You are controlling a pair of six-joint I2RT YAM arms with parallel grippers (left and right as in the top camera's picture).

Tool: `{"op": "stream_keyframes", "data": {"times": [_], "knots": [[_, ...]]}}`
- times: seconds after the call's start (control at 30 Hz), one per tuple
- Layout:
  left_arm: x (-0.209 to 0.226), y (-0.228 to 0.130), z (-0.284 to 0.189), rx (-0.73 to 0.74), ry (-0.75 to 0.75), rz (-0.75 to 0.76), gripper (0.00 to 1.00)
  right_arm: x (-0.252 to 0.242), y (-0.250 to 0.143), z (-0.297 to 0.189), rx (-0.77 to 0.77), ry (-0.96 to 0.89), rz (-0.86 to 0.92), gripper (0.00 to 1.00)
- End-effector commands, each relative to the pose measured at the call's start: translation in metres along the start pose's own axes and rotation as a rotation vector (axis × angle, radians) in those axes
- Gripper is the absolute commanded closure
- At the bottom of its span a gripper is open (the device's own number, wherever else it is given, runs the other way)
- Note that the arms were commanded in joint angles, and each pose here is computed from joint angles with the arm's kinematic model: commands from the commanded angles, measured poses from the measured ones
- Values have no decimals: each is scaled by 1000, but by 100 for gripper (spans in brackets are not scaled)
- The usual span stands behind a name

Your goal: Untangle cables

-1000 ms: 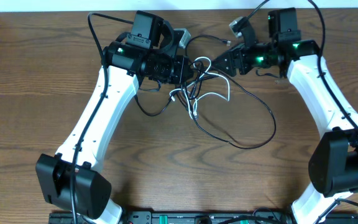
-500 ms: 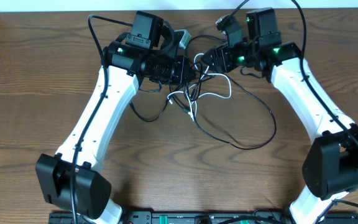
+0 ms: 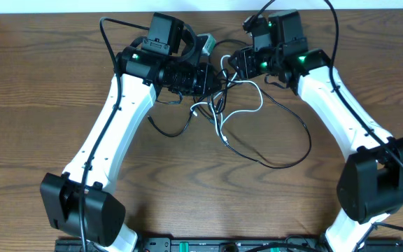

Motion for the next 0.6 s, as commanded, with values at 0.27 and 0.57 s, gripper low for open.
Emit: {"op": "stream_keyframes", "data": {"times": [0.27, 0.57], "knots": [[8, 13, -23, -62, -22, -29, 92, -98, -59, -30, 232, -530, 263, 62], [38, 29, -61, -167, 9, -97, 93, -165, -97, -79, 334, -692, 438, 62]]}}
Point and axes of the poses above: each gripper's point midway between its finger pads, its own z axis out along the fingers, its own x axis along the line the jaws close on, y = z × x, the point moved 4 cm from there along -z, back along the fingers, and after that the axes turned 9 degrees about -z, right-handed, at the moved point
